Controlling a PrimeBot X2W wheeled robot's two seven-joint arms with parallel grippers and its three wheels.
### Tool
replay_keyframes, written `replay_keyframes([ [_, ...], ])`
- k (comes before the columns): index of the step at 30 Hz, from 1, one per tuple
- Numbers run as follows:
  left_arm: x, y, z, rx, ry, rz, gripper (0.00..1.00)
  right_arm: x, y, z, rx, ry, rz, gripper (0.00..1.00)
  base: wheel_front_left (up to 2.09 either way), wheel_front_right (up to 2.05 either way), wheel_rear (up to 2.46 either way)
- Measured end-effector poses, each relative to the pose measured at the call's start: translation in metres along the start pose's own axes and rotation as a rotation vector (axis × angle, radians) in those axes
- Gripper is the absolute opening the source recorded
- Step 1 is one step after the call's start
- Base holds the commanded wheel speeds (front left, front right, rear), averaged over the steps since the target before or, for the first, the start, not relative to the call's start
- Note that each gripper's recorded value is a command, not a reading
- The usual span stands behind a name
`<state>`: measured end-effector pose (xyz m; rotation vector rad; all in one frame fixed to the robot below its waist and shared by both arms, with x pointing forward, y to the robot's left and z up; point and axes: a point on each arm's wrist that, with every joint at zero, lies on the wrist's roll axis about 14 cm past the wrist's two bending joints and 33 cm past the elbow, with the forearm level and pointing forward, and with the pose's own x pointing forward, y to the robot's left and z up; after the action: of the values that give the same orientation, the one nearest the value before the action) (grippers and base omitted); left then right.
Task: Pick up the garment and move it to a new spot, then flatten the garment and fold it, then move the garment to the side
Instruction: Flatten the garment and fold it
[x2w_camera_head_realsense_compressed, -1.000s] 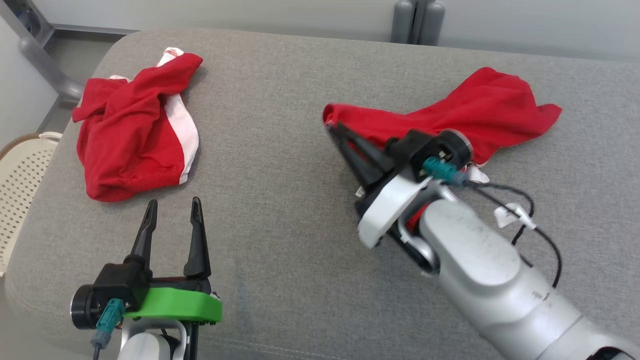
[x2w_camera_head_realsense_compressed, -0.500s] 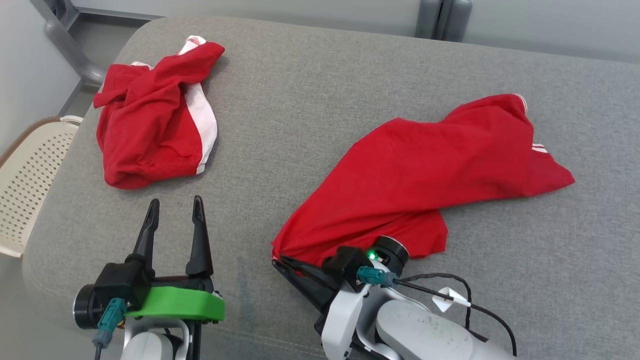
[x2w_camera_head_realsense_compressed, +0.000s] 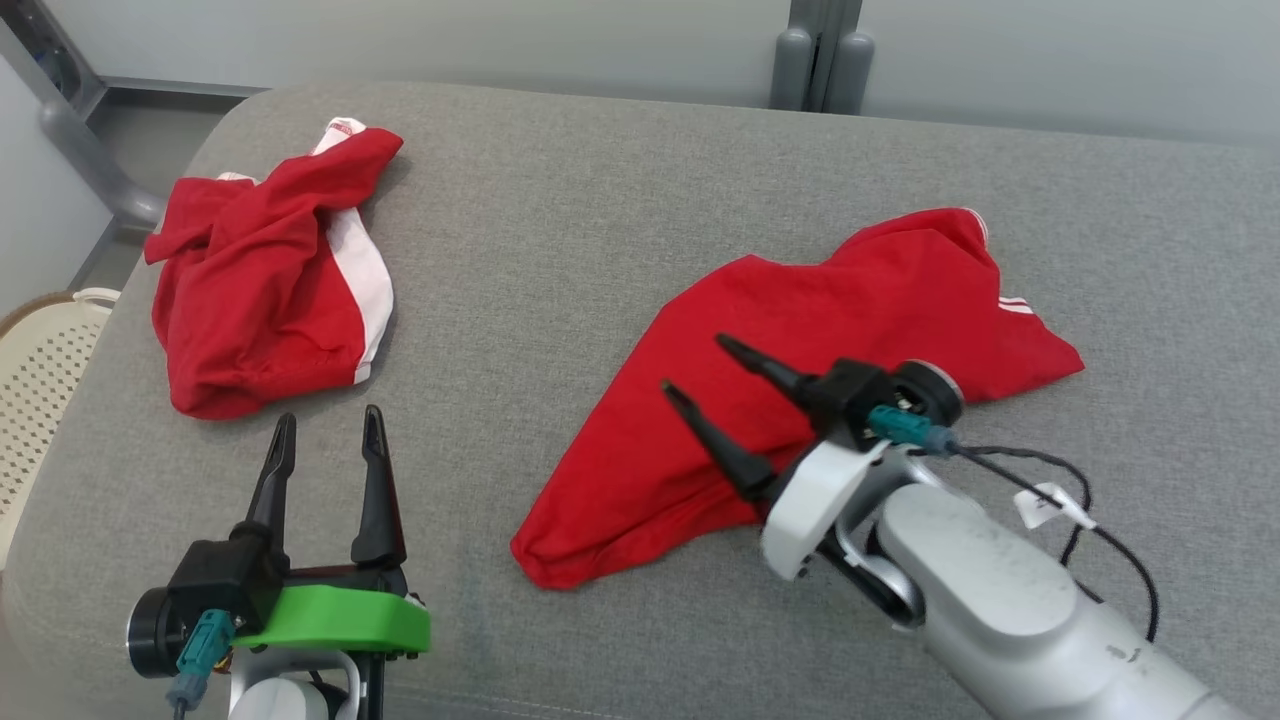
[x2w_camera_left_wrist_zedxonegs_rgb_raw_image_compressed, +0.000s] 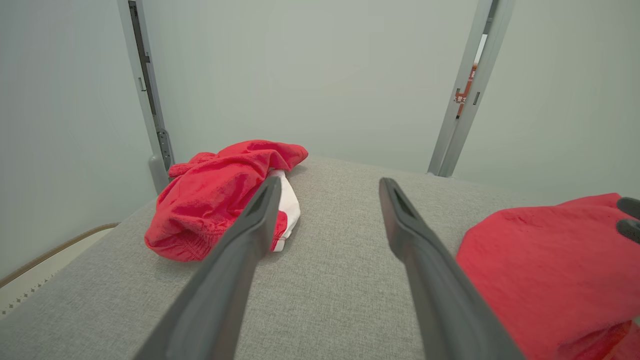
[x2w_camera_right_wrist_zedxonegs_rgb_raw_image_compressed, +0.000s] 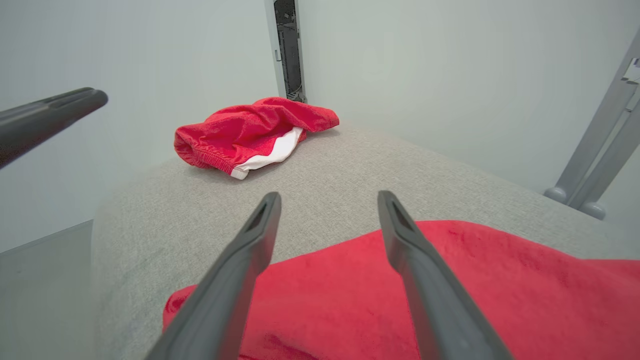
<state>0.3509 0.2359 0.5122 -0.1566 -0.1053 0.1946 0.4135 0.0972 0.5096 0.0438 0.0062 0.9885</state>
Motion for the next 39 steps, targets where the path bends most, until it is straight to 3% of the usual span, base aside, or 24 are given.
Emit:
replay_keyframes([
  [9, 0.003, -0.012, -0.003, -0.007, 0.006, -0.038, 1.0, -0.064, -0.132, 0.015, -0.079, -0.008, -0.352, 1.0, 0.0, 0.0, 0.0],
  [15, 0.006, -0.017, -0.01, -0.004, 0.025, -0.048, 1.0, -0.097, -0.187, -0.004, -0.087, 0.066, -0.501, 1.0, 0.0, 0.0, 0.0],
  [25, 0.014, -0.018, -0.019, 0.002, 0.052, -0.04, 1.0, -0.121, -0.229, -0.058, -0.027, 0.232, -0.618, 1.0, 0.0, 0.0, 0.0],
  [35, 0.018, -0.013, -0.023, 0.013, 0.064, -0.015, 1.0, -0.127, -0.231, -0.113, 0.063, 0.37, -0.645, 1.0, 0.0, 0.0, 0.0],
  [36, 0.018, -0.013, -0.024, 0.013, 0.067, -0.014, 1.0, -0.127, -0.229, -0.117, 0.074, 0.378, -0.645, 0.9, 0.0, 0.0, 0.0],
  [37, 0.018, -0.012, -0.024, 0.014, 0.068, -0.012, 1.0, -0.126, -0.227, -0.118, 0.081, 0.38, -0.643, 0.23, 0.0, 0.0, 0.0],
  [38, 0.018, -0.012, -0.024, 0.014, 0.069, -0.01, 1.0, -0.125, -0.226, -0.119, 0.085, 0.382, -0.64, 0.0, 0.0, 0.0, 0.0],
  [39, 0.018, -0.012, -0.025, 0.013, 0.07, -0.009, 1.0, -0.124, -0.226, -0.119, 0.088, 0.381, -0.64, 0.0, 0.0, 0.0, 0.0],
])
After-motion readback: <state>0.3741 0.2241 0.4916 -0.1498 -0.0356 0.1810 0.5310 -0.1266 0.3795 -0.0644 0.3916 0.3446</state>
